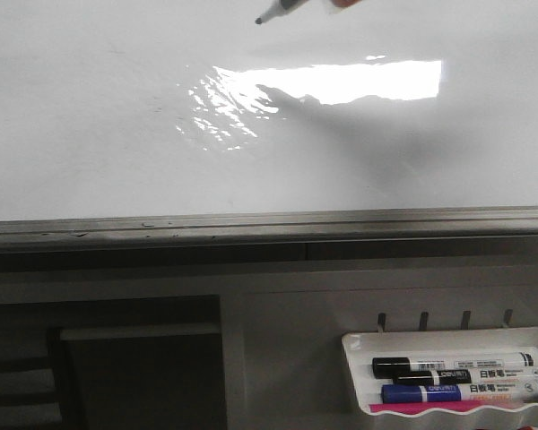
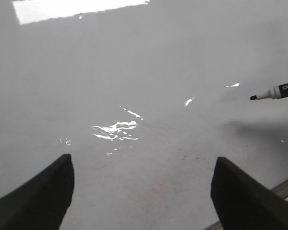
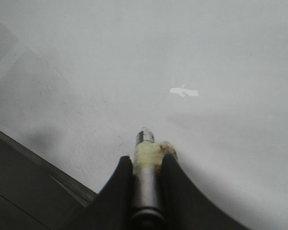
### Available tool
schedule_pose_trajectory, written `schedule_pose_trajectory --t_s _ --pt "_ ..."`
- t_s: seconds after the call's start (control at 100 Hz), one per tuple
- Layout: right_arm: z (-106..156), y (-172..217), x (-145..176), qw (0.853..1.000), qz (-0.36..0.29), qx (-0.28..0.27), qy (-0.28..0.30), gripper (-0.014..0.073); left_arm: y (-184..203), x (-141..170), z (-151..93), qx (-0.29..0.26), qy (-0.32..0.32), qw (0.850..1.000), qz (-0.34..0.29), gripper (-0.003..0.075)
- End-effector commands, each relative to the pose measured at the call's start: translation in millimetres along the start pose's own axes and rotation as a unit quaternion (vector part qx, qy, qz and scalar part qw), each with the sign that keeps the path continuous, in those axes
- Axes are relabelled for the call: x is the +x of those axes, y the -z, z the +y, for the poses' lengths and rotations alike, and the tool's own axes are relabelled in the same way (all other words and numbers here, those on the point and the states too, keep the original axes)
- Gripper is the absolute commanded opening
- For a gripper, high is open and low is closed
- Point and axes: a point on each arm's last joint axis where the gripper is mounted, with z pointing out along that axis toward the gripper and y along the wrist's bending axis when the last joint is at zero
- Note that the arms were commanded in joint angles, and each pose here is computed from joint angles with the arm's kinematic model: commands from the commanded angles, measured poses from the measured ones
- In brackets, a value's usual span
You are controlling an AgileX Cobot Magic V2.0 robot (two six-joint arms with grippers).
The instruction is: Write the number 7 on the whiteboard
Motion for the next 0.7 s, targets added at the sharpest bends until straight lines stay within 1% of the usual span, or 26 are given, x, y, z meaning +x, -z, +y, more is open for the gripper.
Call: schedule_pose_trajectory --t_s 0.0,0.16,0.38,0.69 --pt "4.3 -3.6 -18.8 0.999 -0.027 -0.017 -0.003 -0.0064 5.4 -16.8 2.3 -0.014 0.015 0.998 -0.056 0.0543" --pt "-1.2 -18.8 -20.8 1.000 -0.017 -0.021 -0.007 -0.0064 5.5 -16.9 2.4 -0.014 0.016 0.998 -0.057 0.0543" --pt "-8.8 -31.5 -14.3 1.000 0.001 -0.015 -0.016 -0.0064 5.5 -17.3 2.5 -0.015 0.017 0.998 -0.059 0.0543" --pt "-17.6 -31.0 -12.9 0.999 0.000 0.032 -0.007 -0.0062 5.7 -18.6 3.1 -0.018 0.017 0.998 -0.066 0.0543"
